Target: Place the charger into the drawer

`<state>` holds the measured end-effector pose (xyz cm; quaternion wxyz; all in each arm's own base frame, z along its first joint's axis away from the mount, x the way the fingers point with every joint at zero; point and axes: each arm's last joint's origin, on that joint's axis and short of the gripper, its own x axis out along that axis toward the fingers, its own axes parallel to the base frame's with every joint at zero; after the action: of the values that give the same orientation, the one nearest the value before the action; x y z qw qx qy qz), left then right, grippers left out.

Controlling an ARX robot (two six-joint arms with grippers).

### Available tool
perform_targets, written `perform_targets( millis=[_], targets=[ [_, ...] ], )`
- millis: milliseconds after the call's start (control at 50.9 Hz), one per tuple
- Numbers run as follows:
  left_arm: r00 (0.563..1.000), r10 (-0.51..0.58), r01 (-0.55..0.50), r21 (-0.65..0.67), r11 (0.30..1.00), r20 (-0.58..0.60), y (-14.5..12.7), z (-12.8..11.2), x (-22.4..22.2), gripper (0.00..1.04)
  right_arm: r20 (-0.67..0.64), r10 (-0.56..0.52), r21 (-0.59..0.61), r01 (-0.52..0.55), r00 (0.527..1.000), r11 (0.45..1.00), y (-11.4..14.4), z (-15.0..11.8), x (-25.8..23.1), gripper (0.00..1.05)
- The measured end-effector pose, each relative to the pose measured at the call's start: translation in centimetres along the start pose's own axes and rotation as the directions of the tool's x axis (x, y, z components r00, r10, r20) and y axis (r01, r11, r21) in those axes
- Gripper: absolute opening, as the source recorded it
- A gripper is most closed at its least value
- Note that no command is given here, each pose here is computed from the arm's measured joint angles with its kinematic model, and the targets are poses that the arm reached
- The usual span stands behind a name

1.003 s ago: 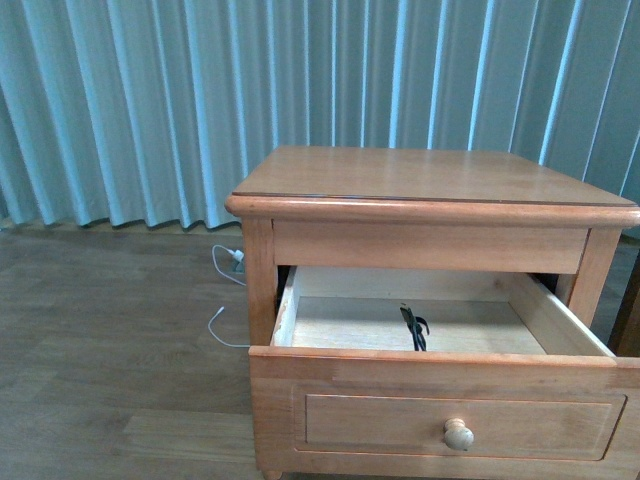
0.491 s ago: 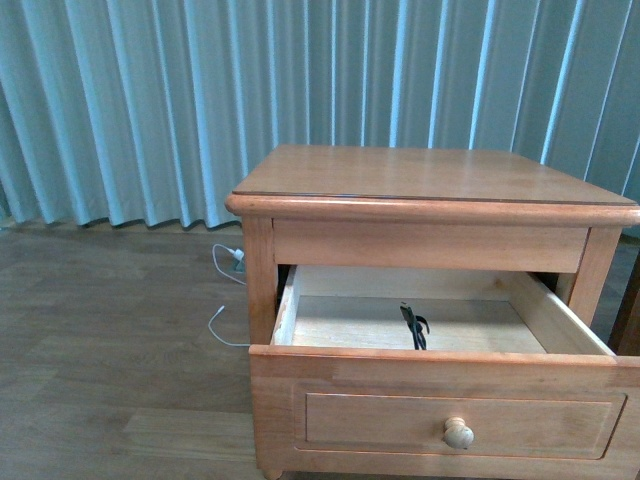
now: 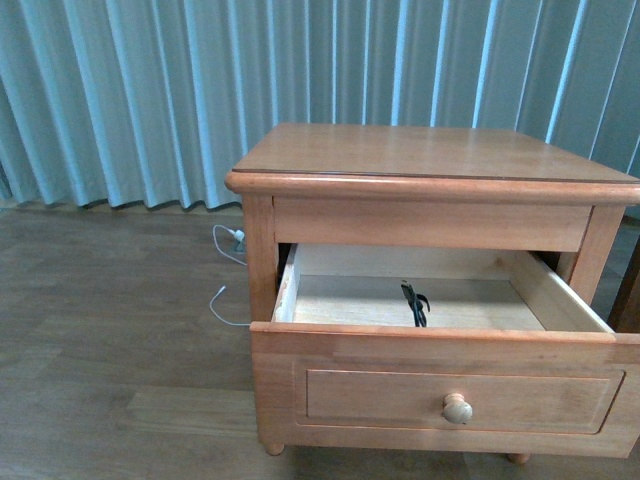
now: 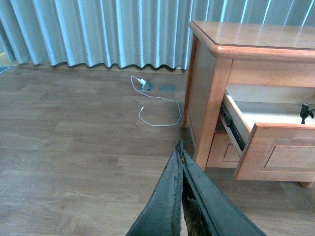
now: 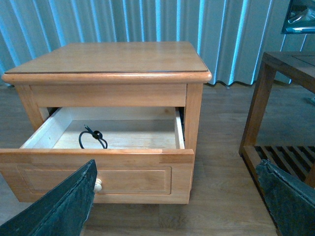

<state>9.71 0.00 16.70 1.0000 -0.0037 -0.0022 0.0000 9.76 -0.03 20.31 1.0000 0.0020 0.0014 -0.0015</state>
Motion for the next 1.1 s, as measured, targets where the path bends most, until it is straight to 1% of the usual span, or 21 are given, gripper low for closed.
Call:
perform_targets(
  millis=[79, 98, 236, 315, 334, 374, 393, 432, 472, 531, 570, 629, 708, 826, 944, 1101],
  targets=[
    [1.000, 0.000, 0.000, 0.000, 1.000, 0.000, 0.0, 0.0, 0.0, 0.17, 0.000, 0.000, 0.000, 0.000, 1.000, 1.000, 0.0, 0.0, 0.0, 0.97],
    [1.000, 0.000, 0.000, 0.000, 1.000, 0.000, 0.0, 0.0, 0.0, 0.19, 0.000, 0.000, 0.000, 0.000, 1.000, 1.000, 0.0, 0.0, 0.0, 0.97],
    [1.000, 0.000, 0.000, 0.000, 1.000, 0.000, 0.0, 0.0, 0.0, 0.44, 0.000, 0.000, 0.000, 0.000, 1.000, 1.000, 0.0, 0.0, 0.0, 0.97],
    [1.000, 0.000, 0.000, 0.000, 1.000, 0.000, 0.0, 0.0, 0.0, 0.62, 0.000, 0.000, -0.001, 0.000, 1.000, 1.000, 0.0, 0.0, 0.0, 0.97],
    [1.000, 0.000, 0.000, 0.000, 1.000, 0.000, 0.0, 0.0, 0.0, 0.64, 0.003, 0.003, -0.010, -0.003, 1.000, 1.000, 0.0, 0.0, 0.0, 0.97],
    [1.000, 0.000, 0.000, 0.000, 1.000, 0.000, 0.0, 0.0, 0.0, 0.71, 0.038, 0.031, -0.062, -0.028, 0.999, 0.998, 0.1, 0.0, 0.1, 0.97],
    [1.000, 0.000, 0.000, 0.000, 1.000, 0.000, 0.0, 0.0, 0.0, 0.74, 0.045, 0.035, -0.108, -0.029, 0.998, 0.994, 0.1, 0.0, 0.1, 0.97],
    [1.000, 0.000, 0.000, 0.000, 1.000, 0.000, 0.0, 0.0, 0.0, 0.82, 0.035, 0.029, -0.182, -0.022, 0.999, 0.983, 0.1, 0.0, 0.2, 0.97],
    [1.000, 0.000, 0.000, 0.000, 1.000, 0.000, 0.0, 0.0, 0.0, 0.89, -0.004, 0.018, -0.229, -0.019, 1.000, 0.973, 0.2, 0.0, 0.4, 0.97],
    [1.000, 0.000, 0.000, 0.000, 1.000, 0.000, 0.0, 0.0, 0.0, 0.99, -0.094, 0.016, -0.249, -0.039, 0.995, 0.968, 0.2, -0.2, 0.9, 0.97],
    [1.000, 0.000, 0.000, 0.002, 1.000, 0.000, 0.0, 0.0, 0.0, 1.01, -0.147, 0.020, -0.246, -0.056, 0.989, 0.968, 0.2, -0.3, 1.2, 0.97],
    [1.000, 0.000, 0.000, 0.001, 1.000, 0.000, 0.0, 0.0, 0.0, 0.98, -0.219, 0.030, -0.234, -0.082, 0.975, 0.969, 0.2, -0.5, 1.9, 0.97],
    [1.000, 0.000, 0.000, 0.001, 1.000, 0.000, 0.0, 0.0, 0.0, 0.99, -0.317, 0.053, -0.205, -0.123, 0.947, 0.971, 0.5, -0.6, 3.1, 0.97],
    [1.000, 0.000, 0.000, 0.002, 1.000, 0.000, 0.0, 0.0, 0.0, 0.99, -0.422, 0.096, -0.151, -0.175, 0.901, 0.973, 1.4, -0.6, 5.4, 0.97],
    [1.000, 0.000, 0.000, 0.002, 1.000, 0.000, 0.0, 0.0, 0.0, 0.99, -0.508, 0.132, -0.097, -0.208, 0.851, 0.973, 2.8, -1.1, 7.8, 0.97],
    [1.000, 0.000, 0.000, 0.002, 1.000, 0.001, 0.0, 0.0, 0.0, 0.99, -0.583, 0.142, -0.032, -0.196, 0.800, 0.980, 4.7, -2.2, 11.4, 0.97]
  ],
)
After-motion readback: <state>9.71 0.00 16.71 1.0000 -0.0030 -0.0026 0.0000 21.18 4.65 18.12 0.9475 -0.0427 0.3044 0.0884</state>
